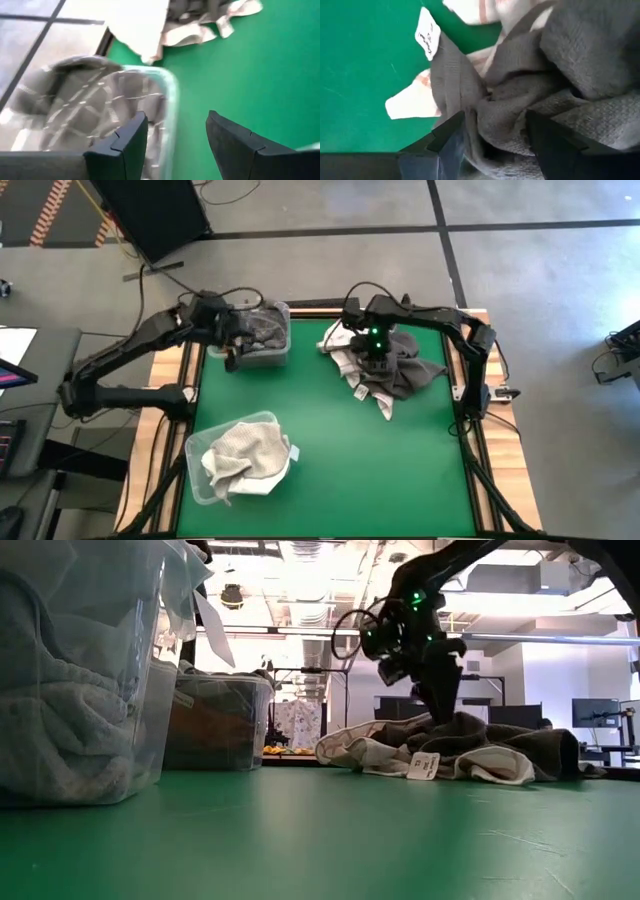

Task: Sort towels by color in basket
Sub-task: Put the black towel into the top transparent bin

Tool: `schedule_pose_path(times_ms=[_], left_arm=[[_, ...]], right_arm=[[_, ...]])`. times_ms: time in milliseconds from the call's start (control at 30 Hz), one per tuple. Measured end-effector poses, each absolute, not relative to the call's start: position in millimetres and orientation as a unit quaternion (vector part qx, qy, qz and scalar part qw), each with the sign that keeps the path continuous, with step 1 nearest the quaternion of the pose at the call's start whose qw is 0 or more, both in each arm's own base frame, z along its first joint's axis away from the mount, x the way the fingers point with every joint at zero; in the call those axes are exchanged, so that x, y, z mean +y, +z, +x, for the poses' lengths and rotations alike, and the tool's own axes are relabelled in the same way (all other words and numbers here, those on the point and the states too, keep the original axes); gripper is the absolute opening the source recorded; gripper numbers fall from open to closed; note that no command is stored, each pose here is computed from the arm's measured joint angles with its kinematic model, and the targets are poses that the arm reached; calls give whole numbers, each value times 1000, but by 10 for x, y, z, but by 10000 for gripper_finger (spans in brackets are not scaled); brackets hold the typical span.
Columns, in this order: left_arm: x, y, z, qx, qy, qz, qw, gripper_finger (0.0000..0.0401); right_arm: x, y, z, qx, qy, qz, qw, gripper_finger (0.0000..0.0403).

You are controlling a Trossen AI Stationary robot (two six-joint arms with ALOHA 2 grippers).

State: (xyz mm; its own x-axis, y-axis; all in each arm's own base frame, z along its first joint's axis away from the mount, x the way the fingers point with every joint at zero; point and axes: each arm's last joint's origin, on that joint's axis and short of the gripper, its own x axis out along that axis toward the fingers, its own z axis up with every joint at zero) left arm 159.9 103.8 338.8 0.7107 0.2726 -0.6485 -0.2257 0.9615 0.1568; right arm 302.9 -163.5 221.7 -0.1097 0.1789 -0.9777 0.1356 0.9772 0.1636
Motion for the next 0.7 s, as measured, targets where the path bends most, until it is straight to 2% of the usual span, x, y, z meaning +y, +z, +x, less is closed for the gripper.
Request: schedule_pose_path(times_ms=[267,700], left_arm=[[681,3261,1639,322,67,46,943,193],[355,3125,1792,286,-17,70,956,193]], right_arm=[[-1553,1836,2862,773,24,128,621,238],[-1362,1331,2756,761,18,114,639,238]])
